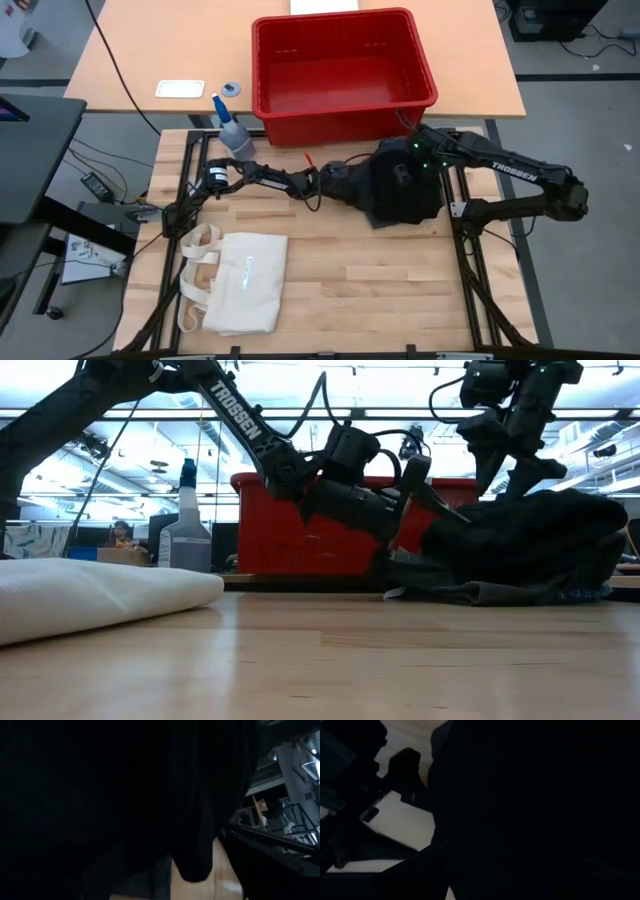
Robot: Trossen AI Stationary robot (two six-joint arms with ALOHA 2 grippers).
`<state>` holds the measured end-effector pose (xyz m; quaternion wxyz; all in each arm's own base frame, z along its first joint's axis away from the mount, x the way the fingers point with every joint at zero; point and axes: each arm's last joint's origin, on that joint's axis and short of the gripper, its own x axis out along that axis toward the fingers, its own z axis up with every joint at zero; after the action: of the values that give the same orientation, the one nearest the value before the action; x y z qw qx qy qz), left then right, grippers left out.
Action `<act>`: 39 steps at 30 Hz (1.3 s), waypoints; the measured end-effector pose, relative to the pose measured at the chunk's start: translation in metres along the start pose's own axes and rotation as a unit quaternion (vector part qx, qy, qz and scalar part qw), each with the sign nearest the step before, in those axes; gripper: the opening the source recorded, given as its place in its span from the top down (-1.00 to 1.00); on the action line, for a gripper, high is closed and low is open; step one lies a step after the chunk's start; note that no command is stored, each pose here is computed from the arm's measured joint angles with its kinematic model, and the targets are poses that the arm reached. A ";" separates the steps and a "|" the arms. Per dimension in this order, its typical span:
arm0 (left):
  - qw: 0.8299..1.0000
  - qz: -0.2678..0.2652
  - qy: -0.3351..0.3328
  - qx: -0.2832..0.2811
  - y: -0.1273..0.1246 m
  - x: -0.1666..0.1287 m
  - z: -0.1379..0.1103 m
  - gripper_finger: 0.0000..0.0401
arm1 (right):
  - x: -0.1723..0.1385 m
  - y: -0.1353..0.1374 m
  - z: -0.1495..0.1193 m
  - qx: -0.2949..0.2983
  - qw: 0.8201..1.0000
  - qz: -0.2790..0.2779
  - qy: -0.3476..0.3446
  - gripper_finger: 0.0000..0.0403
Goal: Fold laundry
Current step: Put the folded black pants into the red bin
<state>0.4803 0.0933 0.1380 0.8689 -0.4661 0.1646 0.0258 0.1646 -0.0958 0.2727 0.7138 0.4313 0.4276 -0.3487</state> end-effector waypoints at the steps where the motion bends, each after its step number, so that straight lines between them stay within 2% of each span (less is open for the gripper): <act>1: 1.000 0.001 0.002 -0.001 0.002 0.001 -0.002 -0.76 | 0.001 -0.001 0.000 0.001 1.000 0.001 -0.001 -0.35; 7: 1.000 -0.015 -0.003 -0.021 0.007 0.020 -0.003 -0.64 | 0.005 -0.002 0.004 0.009 1.000 0.023 -0.010 -0.35; 13: 0.999 -0.049 -0.011 -0.007 -0.005 0.041 0.013 -0.33 | 0.004 -0.002 0.004 0.012 0.999 0.036 -0.004 -0.35; 16: 0.998 -0.059 0.027 0.023 -0.008 0.046 0.022 0.05 | -0.002 -0.001 0.004 0.014 0.999 0.042 -0.011 -0.35; 20: 0.994 -0.082 0.060 0.045 -0.009 0.042 0.037 0.80 | -0.023 0.003 0.006 0.017 0.997 0.061 -0.036 -0.35; 21: 0.993 -0.093 0.066 0.044 -0.009 0.040 0.041 0.85 | -0.031 0.005 0.007 0.016 0.997 0.067 -0.044 -0.35; 23: 0.990 -0.111 0.067 0.054 -0.011 0.033 0.054 0.85 | -0.048 0.008 0.007 0.025 0.994 0.085 -0.057 -0.35; 26: 0.987 -0.129 0.051 0.086 -0.025 0.012 0.081 0.85 | -0.072 0.011 0.000 0.042 0.987 0.144 -0.058 -0.35; 28: 0.986 -0.125 0.036 0.109 -0.033 -0.005 0.100 0.85 | -0.084 0.011 -0.011 0.054 0.980 0.183 -0.053 -0.35; 31: 0.986 -0.101 0.028 0.128 -0.031 -0.025 0.120 0.85 | -0.097 0.007 -0.028 0.081 0.970 0.219 -0.070 -0.35; 35: 0.988 -0.078 0.042 0.123 -0.019 -0.037 0.131 0.85 | -0.087 -0.002 -0.047 0.134 0.950 0.272 -0.081 -0.35; 39: 0.987 -0.089 0.047 0.123 -0.018 -0.041 0.135 0.85 | -0.060 -0.002 -0.055 0.183 0.914 0.354 -0.072 -0.38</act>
<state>0.4801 0.1983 0.2340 0.9098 -0.3689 0.1653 -0.0944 0.1220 -0.0388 0.3126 0.7283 0.6509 0.1230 -0.1754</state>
